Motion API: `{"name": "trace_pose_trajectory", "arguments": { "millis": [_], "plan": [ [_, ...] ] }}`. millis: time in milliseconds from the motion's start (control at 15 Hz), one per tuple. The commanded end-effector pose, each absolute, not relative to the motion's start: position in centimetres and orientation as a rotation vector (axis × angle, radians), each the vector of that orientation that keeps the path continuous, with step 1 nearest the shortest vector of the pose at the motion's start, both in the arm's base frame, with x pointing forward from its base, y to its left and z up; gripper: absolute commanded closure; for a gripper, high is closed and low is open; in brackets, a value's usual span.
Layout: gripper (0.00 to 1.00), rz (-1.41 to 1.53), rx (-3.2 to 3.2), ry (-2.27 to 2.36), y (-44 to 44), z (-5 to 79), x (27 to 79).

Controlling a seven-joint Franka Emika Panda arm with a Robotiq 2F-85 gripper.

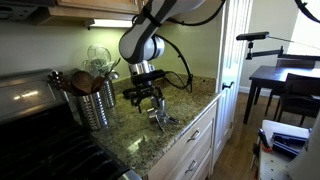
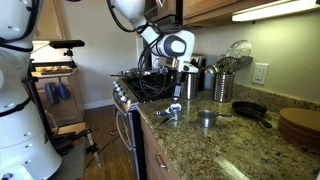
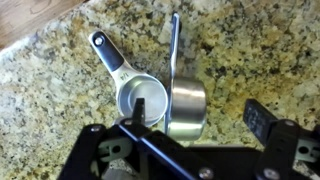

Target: Unstack the cups

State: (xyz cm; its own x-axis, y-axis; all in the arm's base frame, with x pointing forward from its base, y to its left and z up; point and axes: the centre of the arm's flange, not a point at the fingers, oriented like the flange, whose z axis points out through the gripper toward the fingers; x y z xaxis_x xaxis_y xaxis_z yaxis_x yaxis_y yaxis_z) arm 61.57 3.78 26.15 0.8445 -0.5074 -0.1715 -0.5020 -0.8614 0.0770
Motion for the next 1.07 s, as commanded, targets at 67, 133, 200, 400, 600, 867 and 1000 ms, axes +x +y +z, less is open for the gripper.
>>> {"name": "trace_pose_trajectory", "arguments": {
  "millis": [67,133,200,400,600,867,1000],
  "plan": [
    [0.22,-0.311,2.985,-0.826,3.4,26.41,60.15],
    [0.27,-0.312,2.984,-0.826,3.4,26.38,60.16],
    [0.33,-0.313,2.983,-0.826,3.4,26.35,60.16],
    [0.53,-0.315,2.983,-0.822,3.39,26.23,60.19],
    [0.7,-0.314,2.984,-0.82,3.37,26.18,60.25],
    [0.82,-0.311,2.985,-0.817,3.32,26.24,60.38],
    [0.84,-0.308,2.987,-0.815,3.3,26.32,60.47]
  ]
}}
